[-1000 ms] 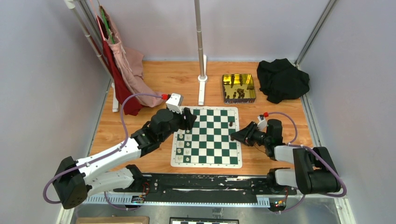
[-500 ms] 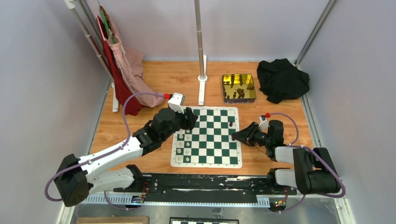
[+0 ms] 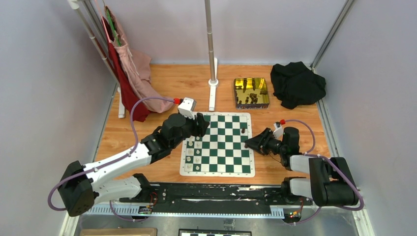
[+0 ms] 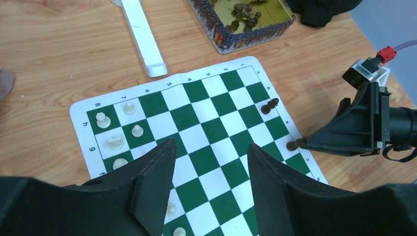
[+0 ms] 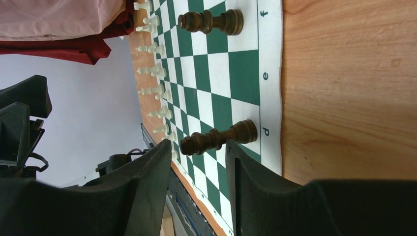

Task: Set up the chess pieces on the board
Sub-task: Place the chess piece on the chessboard.

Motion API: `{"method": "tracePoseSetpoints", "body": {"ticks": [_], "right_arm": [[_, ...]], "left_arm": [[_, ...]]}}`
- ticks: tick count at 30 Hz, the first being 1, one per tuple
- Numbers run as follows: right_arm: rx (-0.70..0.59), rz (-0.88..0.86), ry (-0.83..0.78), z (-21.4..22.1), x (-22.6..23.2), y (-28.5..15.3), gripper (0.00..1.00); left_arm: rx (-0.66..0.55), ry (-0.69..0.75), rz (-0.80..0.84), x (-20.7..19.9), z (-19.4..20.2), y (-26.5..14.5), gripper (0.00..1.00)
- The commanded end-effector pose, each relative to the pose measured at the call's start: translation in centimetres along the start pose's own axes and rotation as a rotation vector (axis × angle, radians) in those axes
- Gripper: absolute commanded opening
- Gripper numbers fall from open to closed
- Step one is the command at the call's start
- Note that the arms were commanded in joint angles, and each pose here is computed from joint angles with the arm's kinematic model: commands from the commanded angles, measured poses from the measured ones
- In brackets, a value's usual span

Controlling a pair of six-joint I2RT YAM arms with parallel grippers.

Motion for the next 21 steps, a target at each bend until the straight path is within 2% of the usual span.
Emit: {"method": "tracePoseSetpoints", "body": {"ticks": [1, 12, 21], "right_arm": [[0.006, -0.004, -0.011, 0.2, -0.3, -0.4, 0.50], [-0.020, 0.032, -0.071, 0.1, 0.8, -1.5, 0.52], [-0.135, 0.167, -0.233, -1.0, 3.3, -3.9, 0.52]], "left_arm": [[-0.040, -0.015, 0.002, -0.6, -1.5, 0.2, 0.61], [-0.049, -0.012, 0.006, -0.9, -2.0, 0.2, 0.61], [-0.071, -0.015, 0.009, -1.1, -3.0, 0.3, 0.61]]}}
Point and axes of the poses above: each gripper's point midway between its finger pads, its own y axis out along the fingers, its own x axis along the line the jaws close on, z = x × y, the point moved 6 cm from there along -y, back along the fingers, and after that the axes turned 13 degrees about y, right-handed, at the moved point
